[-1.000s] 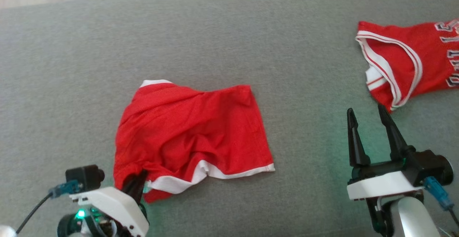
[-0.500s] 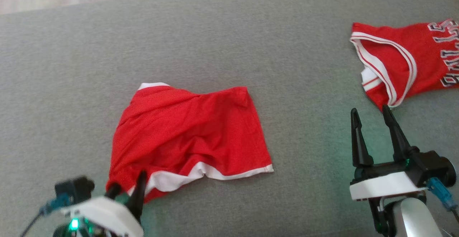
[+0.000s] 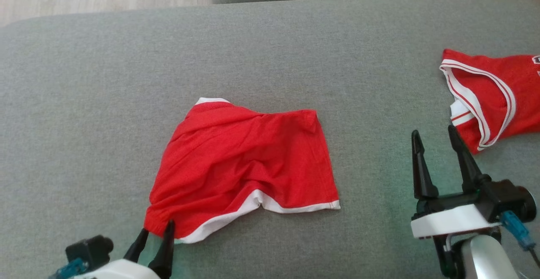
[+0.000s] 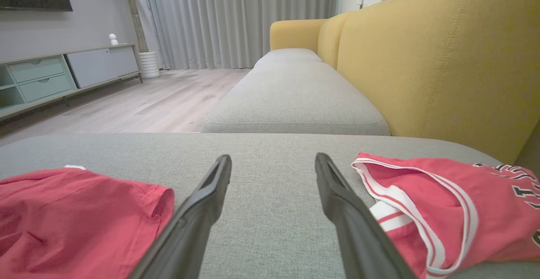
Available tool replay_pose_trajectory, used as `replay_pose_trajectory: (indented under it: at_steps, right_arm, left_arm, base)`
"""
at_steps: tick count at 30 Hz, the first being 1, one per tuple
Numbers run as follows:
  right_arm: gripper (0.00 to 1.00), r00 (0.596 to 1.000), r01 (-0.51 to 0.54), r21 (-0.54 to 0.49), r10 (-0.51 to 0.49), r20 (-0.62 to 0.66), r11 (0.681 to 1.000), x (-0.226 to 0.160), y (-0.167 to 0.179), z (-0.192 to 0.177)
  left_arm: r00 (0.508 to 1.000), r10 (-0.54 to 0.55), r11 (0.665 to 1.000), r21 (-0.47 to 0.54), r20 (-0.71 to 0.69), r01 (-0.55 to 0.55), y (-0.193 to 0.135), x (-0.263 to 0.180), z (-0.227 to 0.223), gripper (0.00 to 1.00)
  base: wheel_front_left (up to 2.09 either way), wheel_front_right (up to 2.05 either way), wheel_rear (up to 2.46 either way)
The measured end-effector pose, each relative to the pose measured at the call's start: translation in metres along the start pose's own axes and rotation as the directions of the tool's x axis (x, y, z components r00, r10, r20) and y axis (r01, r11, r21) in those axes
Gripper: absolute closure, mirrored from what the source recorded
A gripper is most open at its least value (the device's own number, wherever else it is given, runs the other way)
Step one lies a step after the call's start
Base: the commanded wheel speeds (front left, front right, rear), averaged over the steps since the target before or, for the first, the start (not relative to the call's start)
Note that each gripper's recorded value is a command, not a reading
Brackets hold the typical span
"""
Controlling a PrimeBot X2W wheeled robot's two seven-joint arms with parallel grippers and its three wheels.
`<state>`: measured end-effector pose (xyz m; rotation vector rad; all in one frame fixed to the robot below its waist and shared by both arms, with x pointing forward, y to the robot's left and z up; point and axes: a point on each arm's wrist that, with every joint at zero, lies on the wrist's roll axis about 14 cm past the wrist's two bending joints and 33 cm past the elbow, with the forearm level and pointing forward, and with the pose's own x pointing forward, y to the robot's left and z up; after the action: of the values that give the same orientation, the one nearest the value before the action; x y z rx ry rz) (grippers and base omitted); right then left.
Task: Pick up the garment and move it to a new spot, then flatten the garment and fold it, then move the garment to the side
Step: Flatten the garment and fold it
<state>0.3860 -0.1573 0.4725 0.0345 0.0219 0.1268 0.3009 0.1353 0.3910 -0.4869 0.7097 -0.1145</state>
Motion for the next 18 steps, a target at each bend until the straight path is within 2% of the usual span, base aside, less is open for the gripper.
replay_pose_trajectory:
  at_steps: [8, 13, 18]
  right_arm:
    - [0.00, 1.000, -0.005, -0.003, 0.005, -0.009, 1.000, -0.005, 0.002, -0.003]
    - [0.00, 1.000, -0.003, -0.014, 0.003, 0.002, 1.000, -0.006, 0.001, 0.002]
    - [0.00, 1.000, 0.004, -0.026, -0.003, 0.010, 1.000, -0.009, -0.001, 0.005]
  left_arm:
    - [0.997, -0.003, 1.000, -0.004, 0.073, 0.003, 0.004, -0.010, 0.000, 0.00]
    - [0.984, 0.003, 0.998, 0.058, 0.177, -0.014, 0.009, -0.017, 0.005, 0.00]
    - [0.942, -0.010, 0.992, 0.124, 0.335, -0.034, 0.008, -0.026, 0.021, 0.00]
  base:
    - [0.00, 0.00, 0.00]
    - [0.00, 0.00, 0.00]
    - [0.00, 0.00, 0.00]
